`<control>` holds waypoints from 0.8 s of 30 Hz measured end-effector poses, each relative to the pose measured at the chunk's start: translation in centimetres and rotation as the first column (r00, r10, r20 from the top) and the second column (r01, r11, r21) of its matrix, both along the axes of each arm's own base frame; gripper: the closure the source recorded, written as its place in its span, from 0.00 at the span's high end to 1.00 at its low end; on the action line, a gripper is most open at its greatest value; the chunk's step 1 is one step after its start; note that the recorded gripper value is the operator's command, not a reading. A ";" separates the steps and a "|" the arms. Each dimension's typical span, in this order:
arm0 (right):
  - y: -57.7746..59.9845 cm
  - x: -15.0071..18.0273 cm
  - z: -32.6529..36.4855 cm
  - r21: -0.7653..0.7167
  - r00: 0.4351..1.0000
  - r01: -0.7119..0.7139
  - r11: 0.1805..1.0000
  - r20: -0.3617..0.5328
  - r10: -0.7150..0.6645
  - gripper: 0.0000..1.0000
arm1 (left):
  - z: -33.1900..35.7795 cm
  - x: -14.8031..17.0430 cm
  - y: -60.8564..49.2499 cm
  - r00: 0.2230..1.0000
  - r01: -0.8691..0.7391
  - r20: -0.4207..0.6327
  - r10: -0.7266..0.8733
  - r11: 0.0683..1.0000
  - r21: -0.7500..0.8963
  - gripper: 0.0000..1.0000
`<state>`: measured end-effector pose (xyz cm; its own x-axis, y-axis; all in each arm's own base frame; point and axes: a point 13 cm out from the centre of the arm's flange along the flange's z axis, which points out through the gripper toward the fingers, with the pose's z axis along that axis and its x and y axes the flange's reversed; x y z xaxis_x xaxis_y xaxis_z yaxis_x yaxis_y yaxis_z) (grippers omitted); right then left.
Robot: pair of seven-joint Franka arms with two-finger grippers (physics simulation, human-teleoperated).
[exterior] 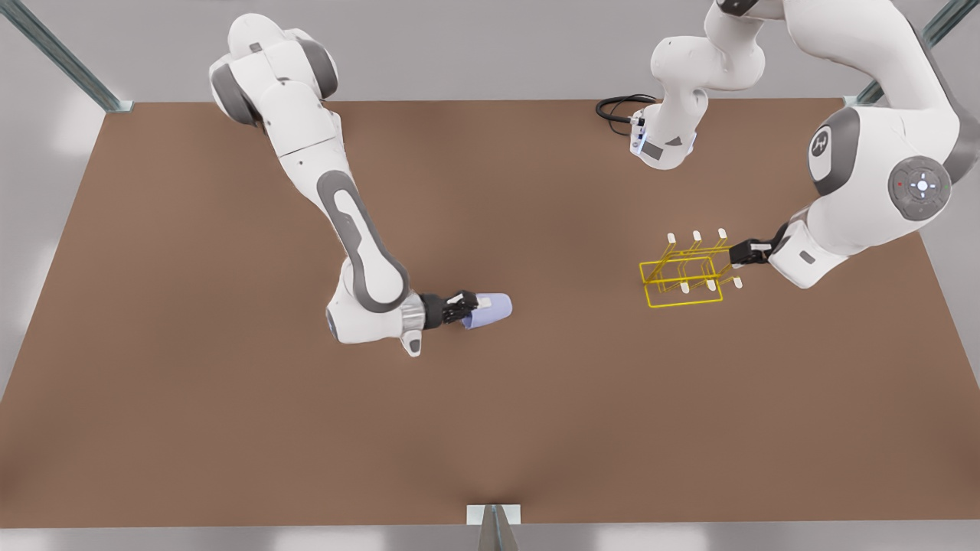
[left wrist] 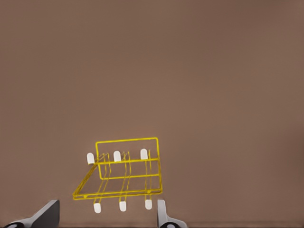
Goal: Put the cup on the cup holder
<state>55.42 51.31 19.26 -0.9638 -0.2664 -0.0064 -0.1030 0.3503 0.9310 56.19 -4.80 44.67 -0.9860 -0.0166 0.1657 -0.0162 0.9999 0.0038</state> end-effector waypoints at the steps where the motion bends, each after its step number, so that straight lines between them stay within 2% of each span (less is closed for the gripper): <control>1: 1.7 0.2 -0.3 0.038 1.000 0.020 0.999 -0.009 -0.020 0.21 | -0.3 -0.1 0.0 1.000 -0.003 -0.005 0.003 1.000 -0.001 1.00; 5: 6.0 1.4 -3.2 0.129 0.995 0.096 0.987 -0.024 -0.094 0.21 | -1.1 0.0 0.2 1.000 -0.015 -0.015 0.015 1.000 0.006 1.00; 8: 8.7 1.0 -5.3 0.163 0.992 0.127 0.978 -0.021 -0.125 0.21 | -1.4 0.1 0.2 1.000 -0.018 -0.017 0.018 1.000 0.009 1.00; 18: 10.1 -0.4 -11.3 0.144 0.987 0.154 0.978 0.023 -0.158 0.21 | -1.3 0.0 0.2 0.999 -0.026 -0.019 0.026 1.000 0.012 1.00; 19: 10.2 -0.6 -11.7 0.141 0.987 0.150 0.979 0.028 -0.155 0.55 | -1.3 0.0 0.2 0.999 -0.026 -0.019 0.026 1.000 0.012 1.00; 20: 10.5 -0.8 -12.1 0.139 0.988 0.145 0.980 0.035 -0.151 1.00 | -1.3 0.0 0.2 0.999 -0.027 -0.019 0.027 1.000 0.012 1.00; 24: 10.7 -0.9 -12.8 0.135 0.987 0.138 0.981 0.065 -0.148 1.00 | -1.4 0.0 0.2 0.999 -0.028 -0.021 0.028 1.000 0.013 1.00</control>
<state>54.52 62.03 6.47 -0.9875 -0.1182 -0.1046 -0.1309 0.2433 0.9611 56.14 -4.62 43.32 -0.9814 -0.0466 0.1864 -0.0443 0.9989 0.0167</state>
